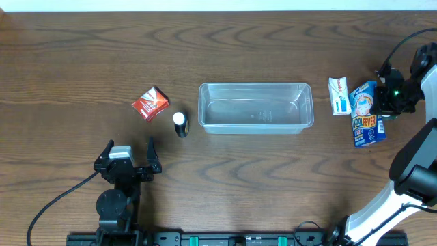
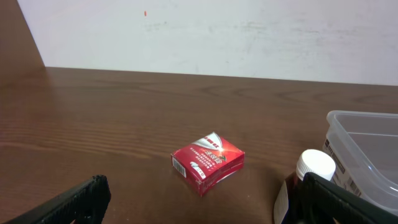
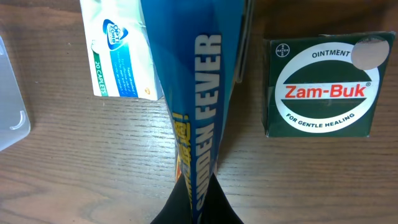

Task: Pack container
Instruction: 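Lower the right gripper and grasp the blue box lengthwise, then lift the blue box and carry it left over the clear container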

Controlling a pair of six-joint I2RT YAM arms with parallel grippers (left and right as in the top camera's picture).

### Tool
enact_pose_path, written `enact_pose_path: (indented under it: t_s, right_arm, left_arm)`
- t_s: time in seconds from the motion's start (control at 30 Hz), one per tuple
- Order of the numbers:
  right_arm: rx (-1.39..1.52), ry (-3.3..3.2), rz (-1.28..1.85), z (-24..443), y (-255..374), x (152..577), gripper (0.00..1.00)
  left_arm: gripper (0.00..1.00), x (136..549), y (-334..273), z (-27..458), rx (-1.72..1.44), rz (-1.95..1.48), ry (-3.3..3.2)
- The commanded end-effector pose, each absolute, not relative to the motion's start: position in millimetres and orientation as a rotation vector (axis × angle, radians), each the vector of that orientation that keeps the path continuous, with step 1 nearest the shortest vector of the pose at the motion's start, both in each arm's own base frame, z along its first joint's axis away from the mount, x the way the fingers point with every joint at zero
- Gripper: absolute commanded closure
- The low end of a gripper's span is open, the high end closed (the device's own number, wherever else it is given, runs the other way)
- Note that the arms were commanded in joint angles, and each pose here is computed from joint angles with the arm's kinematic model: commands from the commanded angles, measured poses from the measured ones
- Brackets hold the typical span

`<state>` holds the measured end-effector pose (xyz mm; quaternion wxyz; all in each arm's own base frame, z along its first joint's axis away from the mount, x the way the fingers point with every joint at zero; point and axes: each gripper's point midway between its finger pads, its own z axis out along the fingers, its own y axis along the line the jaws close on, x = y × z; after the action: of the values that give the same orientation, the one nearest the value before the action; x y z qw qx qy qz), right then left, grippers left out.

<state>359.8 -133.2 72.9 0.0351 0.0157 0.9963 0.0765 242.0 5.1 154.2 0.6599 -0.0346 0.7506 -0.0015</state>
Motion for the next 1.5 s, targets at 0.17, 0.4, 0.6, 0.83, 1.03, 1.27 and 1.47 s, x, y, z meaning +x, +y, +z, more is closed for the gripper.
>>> enact_pose_path:
  t_s: [0.17,0.4,0.6,0.83,1.03,1.27,1.47]
  right_arm:
    - [0.015,2.945,0.186,121.0,-139.8,393.3,0.99]
    - [-0.196,2.729,0.07,221.1,-105.1,441.7,0.99]
    - [-0.635,2.525,0.02,283.7,-16.6,459.0,0.99]
    - [-1.217,2.325,0.051,289.7,103.9,436.2,0.99]
    - [-1.52,2.238,0.071,275.4,153.9,406.6,0.99]
    - [-1.605,2.345,-0.059,238.1,143.9,402.1,0.99]
    - [-1.638,2.379,-0.052,207.7,144.0,404.3,0.99]
  left_arm:
    - [0.02,242.3,4.9,136.6,-0.061,0.008,1.739]
    - [0.02,242.3,4.9,136.6,-0.061,0.008,1.739]
    - [0.02,242.3,4.9,136.6,-0.061,0.008,1.739]
    - [0.02,242.3,4.9,136.7,-0.061,0.008,1.739]
    - [0.02,242.3,4.9,136.7,-0.061,0.008,1.739]
    - [0.02,242.3,4.9,136.6,-0.061,0.008,1.739]
    - [0.02,242.3,4.9,136.6,-0.061,0.008,1.739]
